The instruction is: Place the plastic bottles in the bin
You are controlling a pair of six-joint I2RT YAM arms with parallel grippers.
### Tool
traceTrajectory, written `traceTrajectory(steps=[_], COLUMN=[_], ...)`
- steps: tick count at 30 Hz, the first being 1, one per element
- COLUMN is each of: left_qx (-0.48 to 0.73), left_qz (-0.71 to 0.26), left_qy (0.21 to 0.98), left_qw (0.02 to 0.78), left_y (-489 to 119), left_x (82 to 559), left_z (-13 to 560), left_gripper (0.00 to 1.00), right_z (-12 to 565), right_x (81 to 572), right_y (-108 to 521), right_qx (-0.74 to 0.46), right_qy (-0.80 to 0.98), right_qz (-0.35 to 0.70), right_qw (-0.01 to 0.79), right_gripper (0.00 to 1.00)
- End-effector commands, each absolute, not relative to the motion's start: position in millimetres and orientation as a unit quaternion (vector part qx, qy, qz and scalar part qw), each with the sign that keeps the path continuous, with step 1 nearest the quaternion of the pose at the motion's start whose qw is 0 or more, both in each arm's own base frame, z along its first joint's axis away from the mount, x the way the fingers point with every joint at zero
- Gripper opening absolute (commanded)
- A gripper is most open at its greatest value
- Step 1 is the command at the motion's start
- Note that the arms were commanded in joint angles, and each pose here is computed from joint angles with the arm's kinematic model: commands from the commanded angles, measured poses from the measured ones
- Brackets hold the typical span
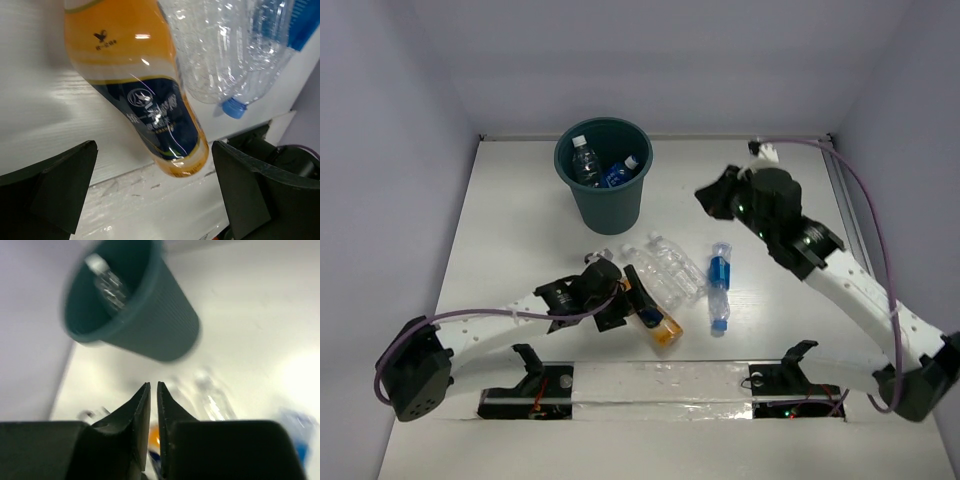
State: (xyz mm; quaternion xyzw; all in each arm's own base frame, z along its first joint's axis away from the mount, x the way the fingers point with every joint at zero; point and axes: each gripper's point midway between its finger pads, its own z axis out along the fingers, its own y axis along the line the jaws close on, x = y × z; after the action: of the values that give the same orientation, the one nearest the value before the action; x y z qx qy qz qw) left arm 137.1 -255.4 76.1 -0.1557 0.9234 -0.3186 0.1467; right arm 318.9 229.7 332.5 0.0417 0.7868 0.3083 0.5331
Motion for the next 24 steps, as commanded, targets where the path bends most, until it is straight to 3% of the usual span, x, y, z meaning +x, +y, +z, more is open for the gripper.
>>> traceTrajectory(steps=[1, 3, 6, 7, 8, 10, 17, 24], left_qx=[-0.16, -0.167, -0.171, -0.171, -0.173, -0.176, -0.188, -0.172], left_qz=[-0.316, -0.304, -0.298, -0.293, -0.278, -0.262, -0.251, -0.248], left_qy=[0.919, 0.917, 0.918, 0.92, 0.925, 0.929, 0.929, 0.93], left_qw=[0.175, 0.195, 0.197, 0.196, 0.194, 0.191, 0.197, 0.208], left_y=[-265.1, -263.4, -267.8, -268.0, -267.3, -264.5, -255.1, -237.3], left_x=[155.2, 164.4, 170.1, 171.0, 172.5, 172.7, 171.6, 156.8], left_z=[82.3, 81.3, 73.1, 69.4, 59.6, 48.8, 34.5, 50.1], left_gripper=[0.99, 0.99, 0.98, 0.96, 0.95, 0.89, 0.67, 0.53], right_z=[243.6, 231.8, 196.0, 187.4, 180.8, 163.4, 116.4, 83.6], right_x=[306.8, 299.2, 300.9, 302.0, 300.4, 301.4, 308.7, 308.3], right_y=[184.5, 161.9, 127.1, 122.6, 121.0, 122.6, 138.6, 148.2], right_qx=[0.08, 0.104, 0.13, 0.129, 0.118, 0.1, 0.075, 0.064], right_qy=[0.844, 0.848, 0.867, 0.874, 0.884, 0.902, 0.932, 0.947], right_qz=[0.227, 0.221, 0.204, 0.196, 0.183, 0.167, 0.167, 0.172], right_qw=[0.479, 0.471, 0.436, 0.426, 0.414, 0.386, 0.314, 0.263], right_gripper=[0.22, 0.25, 0.43, 0.52, 0.7, 0.9, 0.95, 0.94])
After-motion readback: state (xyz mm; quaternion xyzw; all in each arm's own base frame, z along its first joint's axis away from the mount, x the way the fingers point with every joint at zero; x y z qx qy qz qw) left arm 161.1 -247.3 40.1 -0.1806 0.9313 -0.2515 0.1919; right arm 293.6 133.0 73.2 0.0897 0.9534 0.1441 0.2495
